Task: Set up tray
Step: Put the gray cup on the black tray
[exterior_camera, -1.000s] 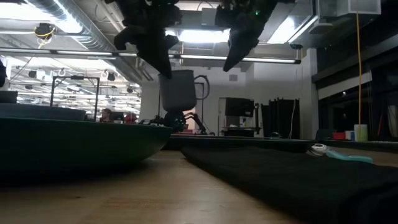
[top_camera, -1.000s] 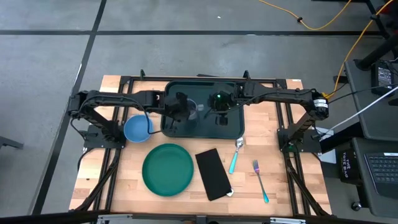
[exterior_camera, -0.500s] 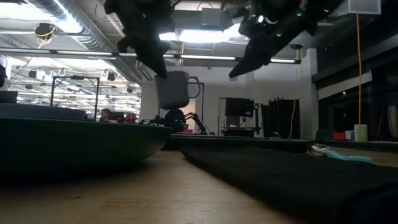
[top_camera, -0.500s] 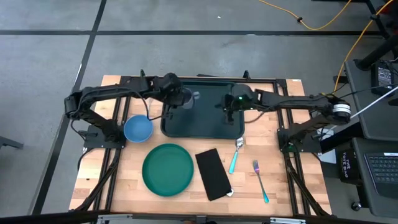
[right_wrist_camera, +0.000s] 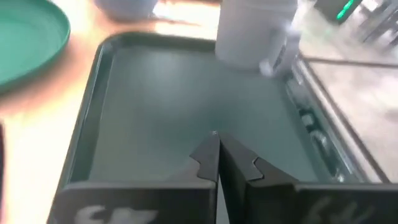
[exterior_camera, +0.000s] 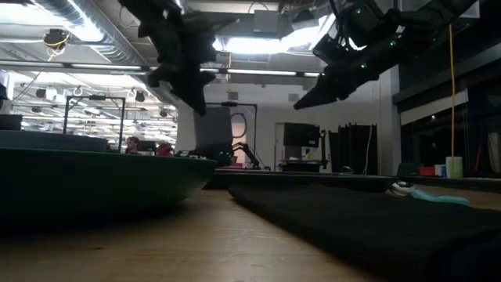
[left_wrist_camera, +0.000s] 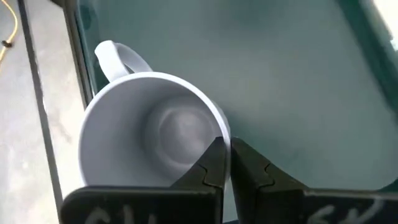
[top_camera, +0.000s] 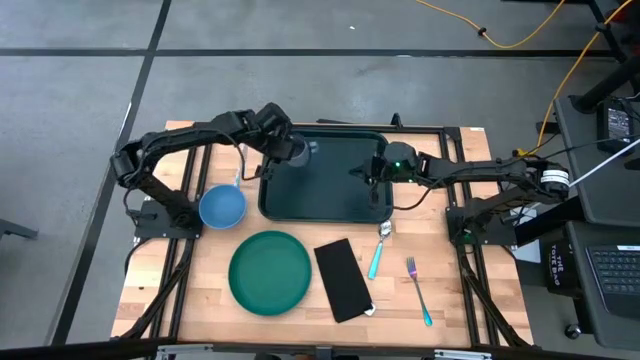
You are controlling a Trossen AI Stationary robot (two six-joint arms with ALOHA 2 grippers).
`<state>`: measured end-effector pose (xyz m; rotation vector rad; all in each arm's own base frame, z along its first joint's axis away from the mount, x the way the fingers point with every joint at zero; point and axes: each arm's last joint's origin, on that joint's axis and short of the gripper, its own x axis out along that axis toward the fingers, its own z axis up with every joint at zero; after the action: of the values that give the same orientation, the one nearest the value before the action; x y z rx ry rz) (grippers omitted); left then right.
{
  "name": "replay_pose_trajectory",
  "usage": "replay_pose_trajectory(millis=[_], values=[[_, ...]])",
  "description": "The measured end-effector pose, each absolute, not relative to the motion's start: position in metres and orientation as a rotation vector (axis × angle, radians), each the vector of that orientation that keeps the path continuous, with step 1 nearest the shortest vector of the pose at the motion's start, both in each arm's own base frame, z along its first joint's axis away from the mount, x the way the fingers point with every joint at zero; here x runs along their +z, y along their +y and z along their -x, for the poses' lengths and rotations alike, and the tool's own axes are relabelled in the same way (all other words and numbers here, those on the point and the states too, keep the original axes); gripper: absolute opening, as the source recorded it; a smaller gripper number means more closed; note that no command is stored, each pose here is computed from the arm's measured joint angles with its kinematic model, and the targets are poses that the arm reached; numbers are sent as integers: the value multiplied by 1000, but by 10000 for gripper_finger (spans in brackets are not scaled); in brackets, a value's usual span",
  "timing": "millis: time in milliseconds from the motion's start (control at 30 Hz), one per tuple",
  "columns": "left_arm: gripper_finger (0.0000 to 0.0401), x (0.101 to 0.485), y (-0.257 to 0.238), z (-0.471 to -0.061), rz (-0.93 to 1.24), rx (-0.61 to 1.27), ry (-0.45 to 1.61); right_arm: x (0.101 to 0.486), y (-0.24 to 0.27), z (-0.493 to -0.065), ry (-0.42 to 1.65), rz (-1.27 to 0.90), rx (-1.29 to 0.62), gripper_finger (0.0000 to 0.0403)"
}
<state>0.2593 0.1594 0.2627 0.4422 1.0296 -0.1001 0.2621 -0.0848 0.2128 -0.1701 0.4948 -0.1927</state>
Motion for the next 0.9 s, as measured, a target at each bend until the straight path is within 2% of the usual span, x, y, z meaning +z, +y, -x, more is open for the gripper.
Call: replay_pose_trajectory(millis=[200, 500, 900], values=[[2, 249, 184, -257, -393, -107, 1067, 217, -84, -265, 425, 148, -134, 4], [2, 257, 218, -259, -369, -138, 1068, 219, -84, -265, 400, 124, -143, 11], [2, 243, 228, -256, -409, -163, 1157, 221, -84, -266, 385, 102, -150, 13]])
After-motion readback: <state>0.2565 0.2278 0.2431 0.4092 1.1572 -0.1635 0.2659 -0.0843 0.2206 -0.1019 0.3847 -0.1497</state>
